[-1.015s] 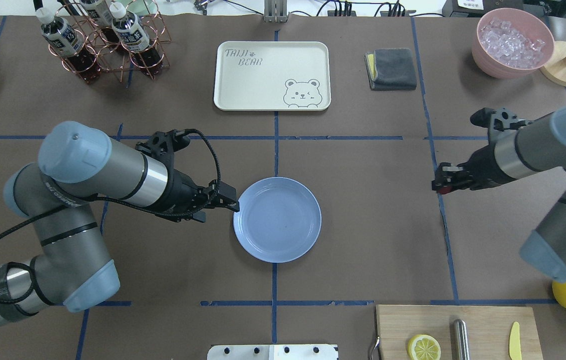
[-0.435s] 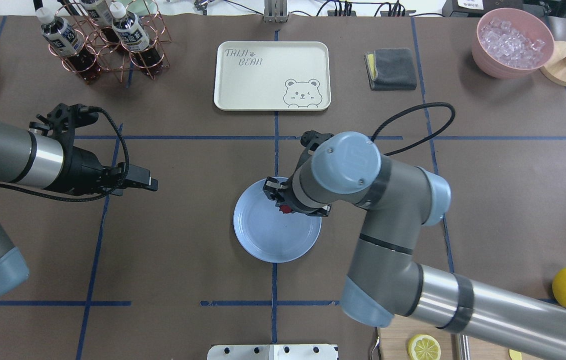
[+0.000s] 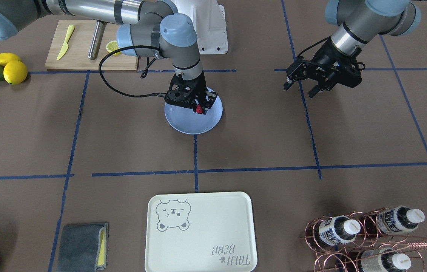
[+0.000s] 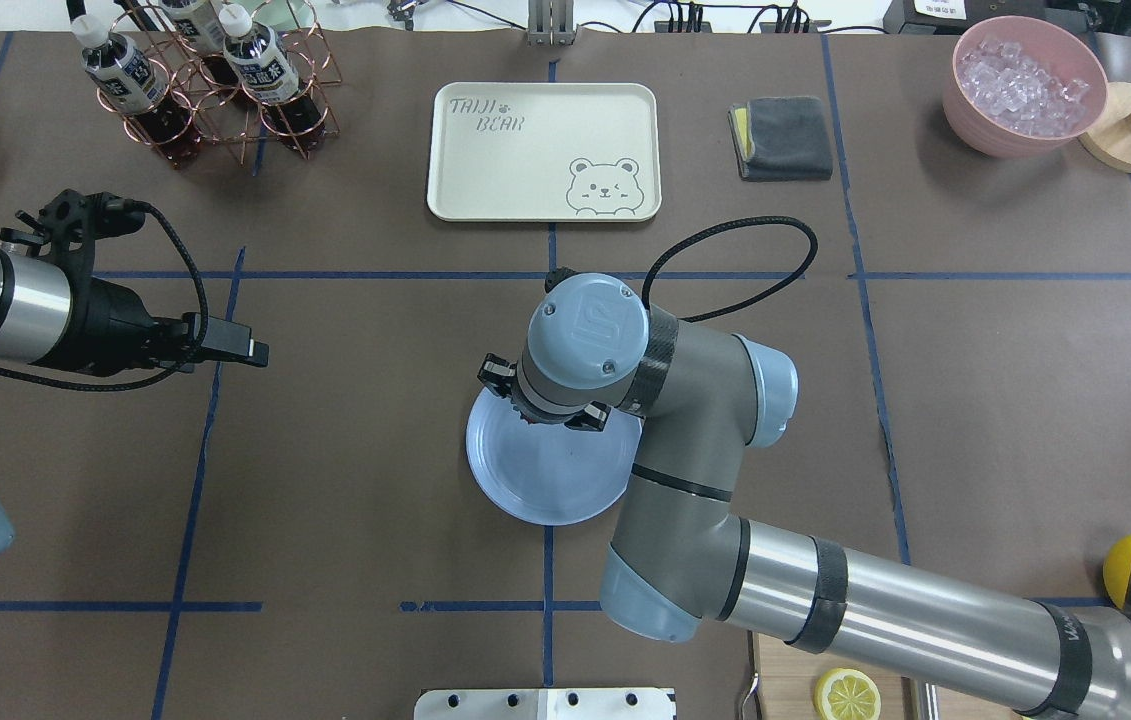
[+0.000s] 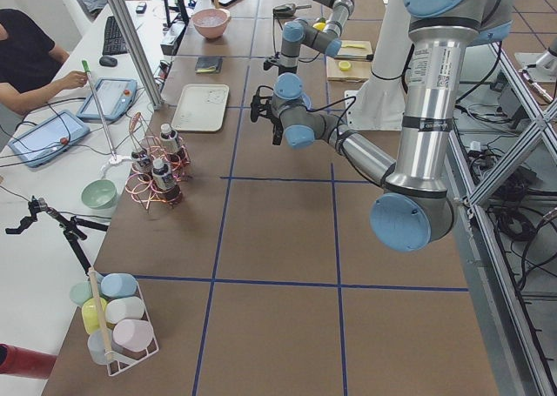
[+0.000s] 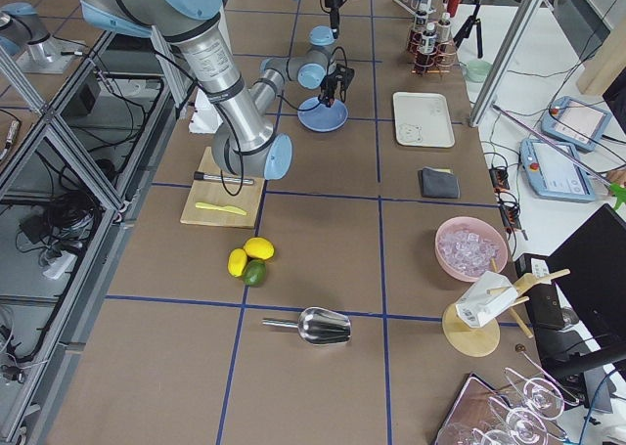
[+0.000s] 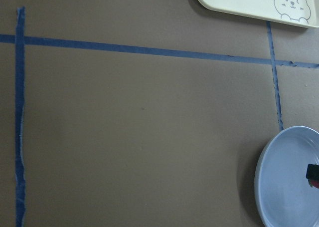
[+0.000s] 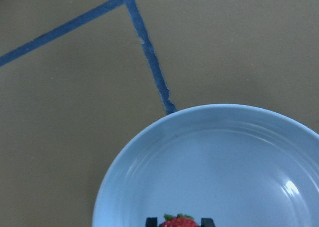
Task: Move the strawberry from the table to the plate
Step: 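Lower the strawberry onto the plate with the right gripper while the left arm withdraws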
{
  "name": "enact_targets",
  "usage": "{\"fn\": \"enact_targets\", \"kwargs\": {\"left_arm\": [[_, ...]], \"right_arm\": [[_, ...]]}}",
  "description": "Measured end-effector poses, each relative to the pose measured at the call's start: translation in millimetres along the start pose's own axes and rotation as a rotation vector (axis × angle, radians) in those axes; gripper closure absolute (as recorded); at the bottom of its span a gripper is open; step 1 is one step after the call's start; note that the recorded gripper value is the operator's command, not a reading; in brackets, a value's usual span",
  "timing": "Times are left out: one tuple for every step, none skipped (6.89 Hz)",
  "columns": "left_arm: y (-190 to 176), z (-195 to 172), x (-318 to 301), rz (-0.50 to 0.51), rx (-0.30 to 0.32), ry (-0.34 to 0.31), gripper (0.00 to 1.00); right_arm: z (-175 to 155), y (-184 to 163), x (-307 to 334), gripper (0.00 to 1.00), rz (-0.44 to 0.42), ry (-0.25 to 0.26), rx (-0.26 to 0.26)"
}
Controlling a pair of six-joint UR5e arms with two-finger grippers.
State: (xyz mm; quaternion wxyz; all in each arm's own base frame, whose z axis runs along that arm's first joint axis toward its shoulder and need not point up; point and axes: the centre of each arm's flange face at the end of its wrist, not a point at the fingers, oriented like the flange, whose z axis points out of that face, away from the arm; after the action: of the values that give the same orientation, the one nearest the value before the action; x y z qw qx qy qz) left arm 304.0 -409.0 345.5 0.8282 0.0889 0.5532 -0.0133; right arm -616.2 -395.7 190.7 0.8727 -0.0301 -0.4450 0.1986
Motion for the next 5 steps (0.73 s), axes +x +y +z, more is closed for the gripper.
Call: {"fn": "enact_targets", "kwargs": {"left_arm": [[-1,-1,-1,0.001,0.002,-0.001,0.01],[-1,-1,-1,0.001,0.002,-0.001,0.01],[-1,-1,-1,0.002,0.002,-0.001,0.01],[-1,-1,-2,0.001,0.002,-0.002,0.01],[-1,-1,-2,0.001,0.001,-0.002,0.01]], "right_arm": [[6,1,7,1.0,0.001,0.02,-0.001],[11,5,11,1.0,0.0,0.036,-0.003],[15,9,13,1.0,-0.002,0.05,-0.006],[17,13,15,1.0,-0.005,0.056,-0.01],[20,15,15,1.0,-0.007,0.061,-0.012]]}}
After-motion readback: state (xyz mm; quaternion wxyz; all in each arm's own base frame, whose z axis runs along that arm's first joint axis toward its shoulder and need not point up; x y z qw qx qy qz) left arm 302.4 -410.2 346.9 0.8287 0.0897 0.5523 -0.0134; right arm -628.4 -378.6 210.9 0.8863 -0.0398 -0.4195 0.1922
